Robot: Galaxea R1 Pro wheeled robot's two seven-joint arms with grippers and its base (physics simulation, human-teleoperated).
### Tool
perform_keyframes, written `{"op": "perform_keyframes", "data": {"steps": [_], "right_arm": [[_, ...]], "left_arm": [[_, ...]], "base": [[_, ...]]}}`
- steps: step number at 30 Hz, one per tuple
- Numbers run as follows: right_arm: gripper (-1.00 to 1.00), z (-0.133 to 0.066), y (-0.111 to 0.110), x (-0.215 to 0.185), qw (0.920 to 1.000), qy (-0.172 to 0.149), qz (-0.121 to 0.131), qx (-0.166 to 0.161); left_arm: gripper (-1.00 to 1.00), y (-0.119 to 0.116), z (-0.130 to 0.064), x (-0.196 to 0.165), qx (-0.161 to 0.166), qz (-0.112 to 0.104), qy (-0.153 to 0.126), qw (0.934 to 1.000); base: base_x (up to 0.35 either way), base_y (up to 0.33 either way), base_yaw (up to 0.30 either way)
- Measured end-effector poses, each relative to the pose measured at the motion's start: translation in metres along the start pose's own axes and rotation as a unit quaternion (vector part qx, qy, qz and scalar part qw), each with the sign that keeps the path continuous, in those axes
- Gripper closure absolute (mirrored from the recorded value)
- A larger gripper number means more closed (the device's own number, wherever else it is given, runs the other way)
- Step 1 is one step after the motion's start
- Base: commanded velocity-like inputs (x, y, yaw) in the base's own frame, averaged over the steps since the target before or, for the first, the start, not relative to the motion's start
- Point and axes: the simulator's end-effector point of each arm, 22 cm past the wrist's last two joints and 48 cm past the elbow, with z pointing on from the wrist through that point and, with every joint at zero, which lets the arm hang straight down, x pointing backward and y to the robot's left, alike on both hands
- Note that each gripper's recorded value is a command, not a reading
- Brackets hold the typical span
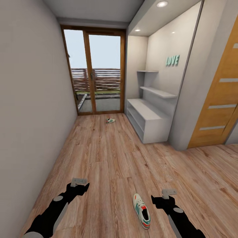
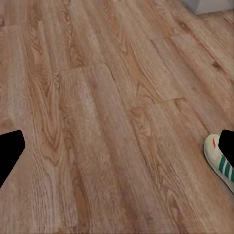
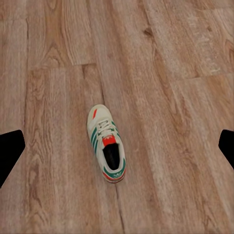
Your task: Pick up the two gym shoes and the two sandals from the corridor floor and place them onto the hallstand (shoe rack) in the corridor, making sure they are on the rack and not on the floor. Arrange them so the two gym shoes are next to each other and the two sandals are next to each other.
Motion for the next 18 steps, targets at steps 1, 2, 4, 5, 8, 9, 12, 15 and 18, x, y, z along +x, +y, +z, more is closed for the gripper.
{"op": "perform_keyframes", "data": {"steps": [1, 2, 4, 5, 8, 9, 12, 15, 18], "right_arm": [[-1.00, 0.001, 0.000, 0.001, 1.0000, 0.000, 0.000, 0.000], [-1.00, 0.002, 0.000, 0.003, 1.0000, 0.000, 0.000, 0.000], [-1.00, 0.005, 0.000, 0.006, 1.0000, 0.001, 0.000, 0.001], [-1.00, 0.006, 0.000, 0.008, 1.0000, 0.001, 0.000, 0.000], [-1.00, 0.010, 0.000, 0.014, 1.0000, 0.003, 0.000, 0.000], [-1.00, 0.011, 0.000, 0.016, 1.0000, 0.003, 0.000, 0.000], [-1.00, 0.015, 0.000, 0.022, 1.0000, 0.005, 0.000, 0.000], [-1.00, 0.019, 0.000, 0.029, 1.0000, 0.008, 0.001, 0.000], [-1.00, 0.023, 0.000, 0.036, 1.0000, 0.010, 0.001, 0.000]], "left_arm": [[-1.00, 0.000, 0.001, -0.003, -0.001, 0.000, -0.002, 1.0000], [-1.00, 0.001, 0.001, -0.005, -0.004, 0.000, -0.004, 1.0000], [-1.00, 0.004, 0.002, -0.009, -0.010, 0.001, -0.009, 0.9999], [-1.00, 0.005, 0.003, -0.011, -0.014, 0.001, -0.011, 0.9998], [-1.00, 0.012, 0.005, -0.012, -0.033, 0.000, -0.016, 0.9993], [-1.00, 0.020, 0.006, -0.014, -0.050, -0.002, -0.020, 0.9986], [-1.00, 0.023, 0.009, -0.007, -0.060, -0.006, -0.019, 0.9980], [-1.00, 0.023, 0.012, 0.000, -0.063, -0.009, -0.018, 0.9978], [-1.00, 0.024, 0.016, 0.005, -0.067, -0.013, -0.019, 0.9975]], "base": [[0.000, 0.000, 0.000], [0.000, 0.000, 0.000], [0.000, 0.000, 0.000], [0.000, 0.000, 0.000], [0.000, 0.000, 0.000], [0.000, 0.000, 0.000], [0.000, 0.000, 0.000], [0.000, 0.000, 0.000], [0.000, 0.000, 0.000]]}}
